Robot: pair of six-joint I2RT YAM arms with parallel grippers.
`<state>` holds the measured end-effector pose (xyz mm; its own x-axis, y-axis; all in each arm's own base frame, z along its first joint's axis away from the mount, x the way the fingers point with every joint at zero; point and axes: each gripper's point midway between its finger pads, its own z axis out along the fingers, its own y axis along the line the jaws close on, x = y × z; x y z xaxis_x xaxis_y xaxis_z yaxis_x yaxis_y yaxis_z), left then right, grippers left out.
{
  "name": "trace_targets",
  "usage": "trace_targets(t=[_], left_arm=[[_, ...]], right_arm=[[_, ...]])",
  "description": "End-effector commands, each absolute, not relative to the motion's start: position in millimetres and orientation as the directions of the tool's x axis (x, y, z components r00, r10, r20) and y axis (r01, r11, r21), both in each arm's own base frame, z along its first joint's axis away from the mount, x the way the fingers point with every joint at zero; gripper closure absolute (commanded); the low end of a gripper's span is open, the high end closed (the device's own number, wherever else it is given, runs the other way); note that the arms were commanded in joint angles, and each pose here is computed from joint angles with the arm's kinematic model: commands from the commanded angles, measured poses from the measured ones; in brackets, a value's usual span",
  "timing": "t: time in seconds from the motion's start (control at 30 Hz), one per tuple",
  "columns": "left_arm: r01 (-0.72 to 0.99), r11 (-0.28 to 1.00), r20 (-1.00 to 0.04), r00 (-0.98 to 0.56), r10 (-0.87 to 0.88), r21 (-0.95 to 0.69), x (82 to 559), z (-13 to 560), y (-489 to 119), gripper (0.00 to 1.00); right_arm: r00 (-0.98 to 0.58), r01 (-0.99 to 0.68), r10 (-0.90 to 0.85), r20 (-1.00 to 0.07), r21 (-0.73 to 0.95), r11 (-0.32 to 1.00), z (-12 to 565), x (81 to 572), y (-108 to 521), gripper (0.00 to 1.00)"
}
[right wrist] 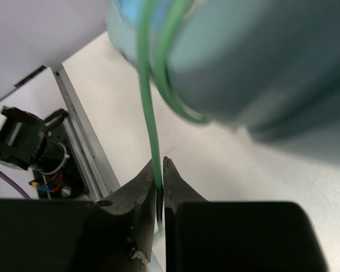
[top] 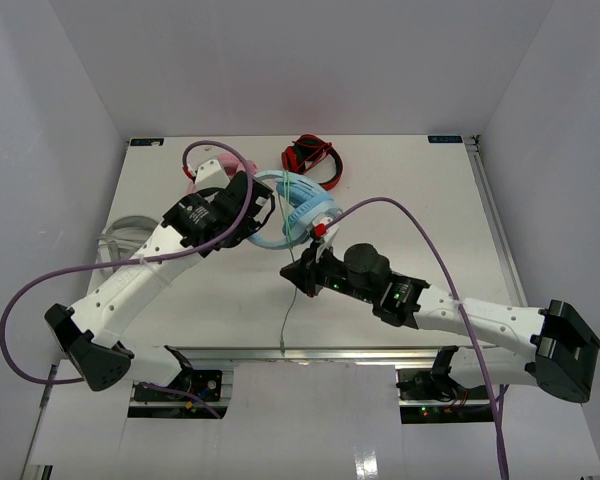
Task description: Wrap the headphones
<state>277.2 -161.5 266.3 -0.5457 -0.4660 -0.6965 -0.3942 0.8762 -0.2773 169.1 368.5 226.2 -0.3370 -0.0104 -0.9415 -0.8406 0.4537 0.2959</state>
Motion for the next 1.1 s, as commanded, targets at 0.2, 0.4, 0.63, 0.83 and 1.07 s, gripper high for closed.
trace_targets(t=[0.2, 0.4, 0.63, 0.83, 1.07], left_arm=[[-0.384, 0.733, -0.606, -0.413, -0.68, -0.561, 275.2, 315.2, -167.3, 1.0], [-0.379, 0.709, -0.561, -0.436, -0.703, -0.594, 266.3, 314.9, -170.9, 1.0], [-0.371, 0.681, -0.523, -0.445, -0.727, -0.632, 259.3, 319.3, -172.8, 1.0], [-0.368, 0.669, -0.51, -0.445, -0.737, -0.646, 256.8, 322.7, -172.7, 1.0], [-0.361, 0.646, -0.48, -0.451, -0.752, -0.673, 253.5, 326.5, -176.2, 1.0]], right_arm=[[-0.25, -0.794, 0.02, -0.968, 0.216, 0.568, 215.9, 186.3, 359.5, 0.88], [-0.214, -0.788, 0.06, -0.975, 0.209, 0.579, 209.8, 190.0, 356.0, 0.85], [-0.193, -0.819, 0.1, -0.976, 0.216, 0.531, 205.9, 184.4, 362.8, 0.82], [-0.192, -0.833, 0.11, -0.975, 0.221, 0.507, 195.5, 180.6, 365.7, 0.81], [-0.21, -0.842, 0.1, -0.973, 0.232, 0.488, 173.8, 178.1, 371.5, 0.8]])
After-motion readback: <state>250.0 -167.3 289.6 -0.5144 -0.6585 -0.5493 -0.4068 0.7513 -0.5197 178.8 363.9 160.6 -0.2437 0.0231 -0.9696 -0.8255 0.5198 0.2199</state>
